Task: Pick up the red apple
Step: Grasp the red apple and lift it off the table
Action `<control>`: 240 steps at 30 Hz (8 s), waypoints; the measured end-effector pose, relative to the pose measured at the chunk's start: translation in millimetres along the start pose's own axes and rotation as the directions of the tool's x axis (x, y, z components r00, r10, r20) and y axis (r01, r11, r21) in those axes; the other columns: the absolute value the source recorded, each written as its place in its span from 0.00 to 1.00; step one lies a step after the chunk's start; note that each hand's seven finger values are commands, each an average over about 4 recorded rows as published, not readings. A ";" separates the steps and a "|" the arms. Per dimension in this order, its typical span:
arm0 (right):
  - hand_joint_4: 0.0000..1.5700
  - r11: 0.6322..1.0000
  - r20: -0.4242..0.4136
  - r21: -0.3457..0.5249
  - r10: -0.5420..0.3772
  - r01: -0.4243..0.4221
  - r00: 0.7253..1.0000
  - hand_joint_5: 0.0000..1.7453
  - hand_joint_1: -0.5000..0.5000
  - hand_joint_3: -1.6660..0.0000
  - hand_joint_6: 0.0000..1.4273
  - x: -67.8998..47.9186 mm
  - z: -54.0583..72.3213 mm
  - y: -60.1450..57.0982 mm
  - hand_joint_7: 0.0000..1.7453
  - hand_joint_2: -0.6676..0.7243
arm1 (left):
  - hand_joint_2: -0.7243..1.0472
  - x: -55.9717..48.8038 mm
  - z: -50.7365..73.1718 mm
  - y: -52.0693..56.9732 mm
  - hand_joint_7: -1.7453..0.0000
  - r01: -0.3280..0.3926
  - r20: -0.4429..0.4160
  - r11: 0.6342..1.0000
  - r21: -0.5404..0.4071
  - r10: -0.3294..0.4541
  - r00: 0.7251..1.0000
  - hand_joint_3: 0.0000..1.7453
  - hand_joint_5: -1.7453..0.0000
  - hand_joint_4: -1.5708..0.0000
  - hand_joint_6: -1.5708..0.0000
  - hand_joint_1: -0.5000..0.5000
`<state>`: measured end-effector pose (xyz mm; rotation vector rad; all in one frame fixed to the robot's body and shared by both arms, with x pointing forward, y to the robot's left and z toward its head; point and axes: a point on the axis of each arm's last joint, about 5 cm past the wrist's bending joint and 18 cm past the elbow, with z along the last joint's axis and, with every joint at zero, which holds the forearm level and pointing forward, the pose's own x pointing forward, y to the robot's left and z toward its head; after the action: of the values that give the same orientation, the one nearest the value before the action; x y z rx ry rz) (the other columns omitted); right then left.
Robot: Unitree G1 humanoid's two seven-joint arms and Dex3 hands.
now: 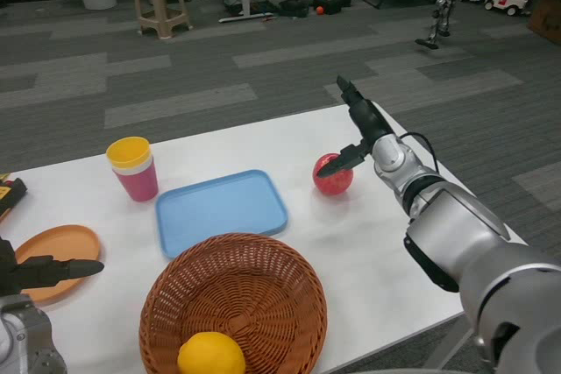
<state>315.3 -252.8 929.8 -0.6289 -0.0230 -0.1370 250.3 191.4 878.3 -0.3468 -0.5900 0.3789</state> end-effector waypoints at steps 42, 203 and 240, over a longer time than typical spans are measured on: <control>0.00 0.853 -0.339 -0.385 0.223 -0.351 0.914 0.00 0.07 1.00 0.00 -8.9 -9.0 50.6 0.00 0.32 | 0.04 -7.7 -4.9 -8.6 1.00 0.042 -0.035 0.999 -0.019 -0.043 0.998 0.05 1.00 1.00 1.00 0.00; 0.00 0.703 -0.349 -0.597 0.206 -0.386 0.914 0.00 0.04 0.67 0.00 -25.7 -24.8 67.9 0.02 0.09 | 0.05 -19.3 -9.1 -2.5 1.00 0.027 -0.086 1.000 -0.002 -0.027 0.996 0.05 1.00 1.00 1.00 0.00; 0.75 0.755 -0.366 -0.539 0.188 -0.372 0.912 0.94 0.00 0.05 0.77 -27.5 -27.5 67.5 0.96 0.14 | 0.05 -19.3 -9.1 -2.2 1.00 0.026 -0.085 1.000 -0.002 -0.026 0.996 0.05 1.00 1.00 1.00 0.00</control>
<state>296.6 -211.6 866.4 -1.2412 0.4216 0.0704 241.4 179.1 863.1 -0.3538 -0.5108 0.3377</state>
